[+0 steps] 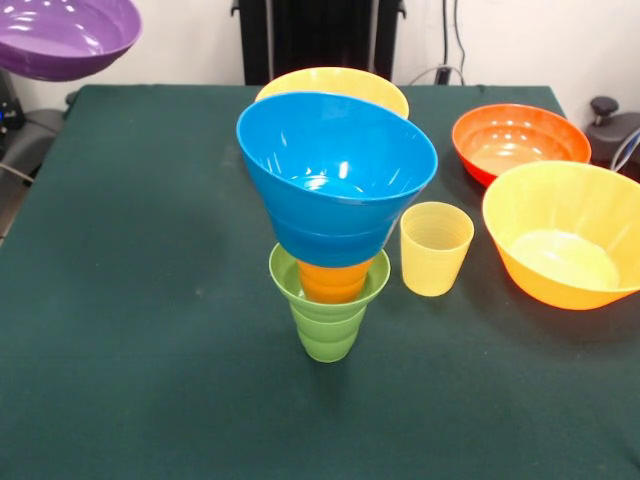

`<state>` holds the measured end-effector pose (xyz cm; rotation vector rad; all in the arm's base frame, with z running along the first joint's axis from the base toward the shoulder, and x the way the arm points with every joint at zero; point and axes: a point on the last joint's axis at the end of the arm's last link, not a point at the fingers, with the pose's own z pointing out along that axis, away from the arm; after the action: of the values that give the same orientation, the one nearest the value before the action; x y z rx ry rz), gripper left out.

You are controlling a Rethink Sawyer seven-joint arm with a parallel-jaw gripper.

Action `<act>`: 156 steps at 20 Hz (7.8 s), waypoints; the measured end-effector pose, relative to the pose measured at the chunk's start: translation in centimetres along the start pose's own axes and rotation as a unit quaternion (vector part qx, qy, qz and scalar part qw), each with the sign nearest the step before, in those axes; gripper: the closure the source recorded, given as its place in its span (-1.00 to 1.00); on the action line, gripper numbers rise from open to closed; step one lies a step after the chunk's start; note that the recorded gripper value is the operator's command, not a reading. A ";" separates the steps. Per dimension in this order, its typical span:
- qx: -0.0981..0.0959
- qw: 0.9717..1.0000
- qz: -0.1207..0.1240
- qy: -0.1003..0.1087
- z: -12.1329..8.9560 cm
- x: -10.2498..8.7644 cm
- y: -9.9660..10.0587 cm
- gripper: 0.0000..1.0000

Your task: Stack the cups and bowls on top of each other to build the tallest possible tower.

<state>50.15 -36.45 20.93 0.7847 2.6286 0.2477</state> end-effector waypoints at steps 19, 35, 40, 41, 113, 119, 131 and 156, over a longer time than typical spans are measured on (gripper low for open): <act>-0.036 0.999 -0.006 -0.005 -1.0 -7.1 8.5 1.00; -0.077 0.992 -0.096 0.017 2.3 -5.8 23.8 1.00; -0.090 0.989 -0.114 0.029 3.5 -4.5 27.3 1.00; -0.092 0.988 -0.116 0.030 3.6 -4.4 27.8 1.00; -0.204 0.974 0.018 0.091 10.5 -0.4 26.5 1.00; -0.209 0.975 0.030 0.075 10.3 -0.1 25.2 1.00; -0.210 0.974 0.024 0.079 10.5 0.5 26.0 1.00; -0.214 0.974 0.024 0.076 11.5 0.4 27.0 1.00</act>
<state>67.77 -13.22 17.70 0.6997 2.5535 0.8842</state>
